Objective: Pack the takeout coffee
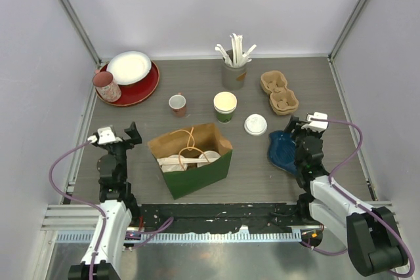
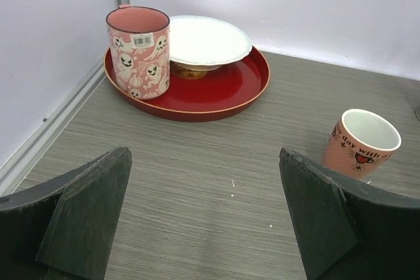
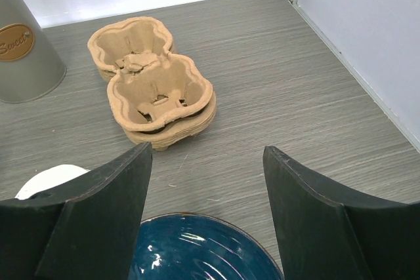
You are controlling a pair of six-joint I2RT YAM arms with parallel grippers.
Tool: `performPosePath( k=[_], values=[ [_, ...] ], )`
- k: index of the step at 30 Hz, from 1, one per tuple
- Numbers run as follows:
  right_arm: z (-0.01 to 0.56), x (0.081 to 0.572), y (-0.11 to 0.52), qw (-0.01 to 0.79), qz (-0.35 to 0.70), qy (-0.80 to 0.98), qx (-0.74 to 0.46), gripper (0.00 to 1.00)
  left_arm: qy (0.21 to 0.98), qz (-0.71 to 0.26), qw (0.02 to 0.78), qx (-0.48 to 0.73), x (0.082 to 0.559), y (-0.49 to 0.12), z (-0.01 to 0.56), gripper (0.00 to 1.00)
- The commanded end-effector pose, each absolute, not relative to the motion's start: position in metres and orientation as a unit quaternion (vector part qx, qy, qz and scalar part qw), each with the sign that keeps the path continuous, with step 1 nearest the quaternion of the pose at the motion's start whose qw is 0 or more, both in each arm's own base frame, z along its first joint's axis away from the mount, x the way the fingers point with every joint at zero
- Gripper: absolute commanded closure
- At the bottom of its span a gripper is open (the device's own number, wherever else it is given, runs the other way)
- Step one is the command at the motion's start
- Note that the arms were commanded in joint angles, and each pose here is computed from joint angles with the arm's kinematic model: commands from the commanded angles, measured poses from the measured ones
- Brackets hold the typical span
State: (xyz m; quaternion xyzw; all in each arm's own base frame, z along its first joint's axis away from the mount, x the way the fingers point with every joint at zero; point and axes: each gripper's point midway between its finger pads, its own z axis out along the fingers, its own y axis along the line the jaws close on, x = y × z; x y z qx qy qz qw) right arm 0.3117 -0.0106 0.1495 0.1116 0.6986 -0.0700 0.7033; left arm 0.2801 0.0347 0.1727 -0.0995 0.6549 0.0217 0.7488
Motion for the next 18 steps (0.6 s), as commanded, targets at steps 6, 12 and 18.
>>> performPosePath(
  k=[6, 12, 18],
  values=[
    [0.168, 0.3147, -0.0144, 0.728, -0.065, 0.67, 0.133, 0.27, 0.67, 0.033, 0.731, -0.128, 0.2713, 0.0443, 0.1339, 0.0],
    [0.1676, 0.3148, -0.0142, 0.727, -0.065, 0.671, 0.132, 0.27, 0.67, 0.029, 0.731, -0.121, 0.2715, 0.042, 0.1339, 0.0],
    [0.1672, 0.3151, -0.0139, 0.727, -0.063, 0.671, 0.133, 0.27, 0.671, 0.026, 0.732, -0.117, 0.2719, 0.0401, 0.1346, 0.0]
  ],
)
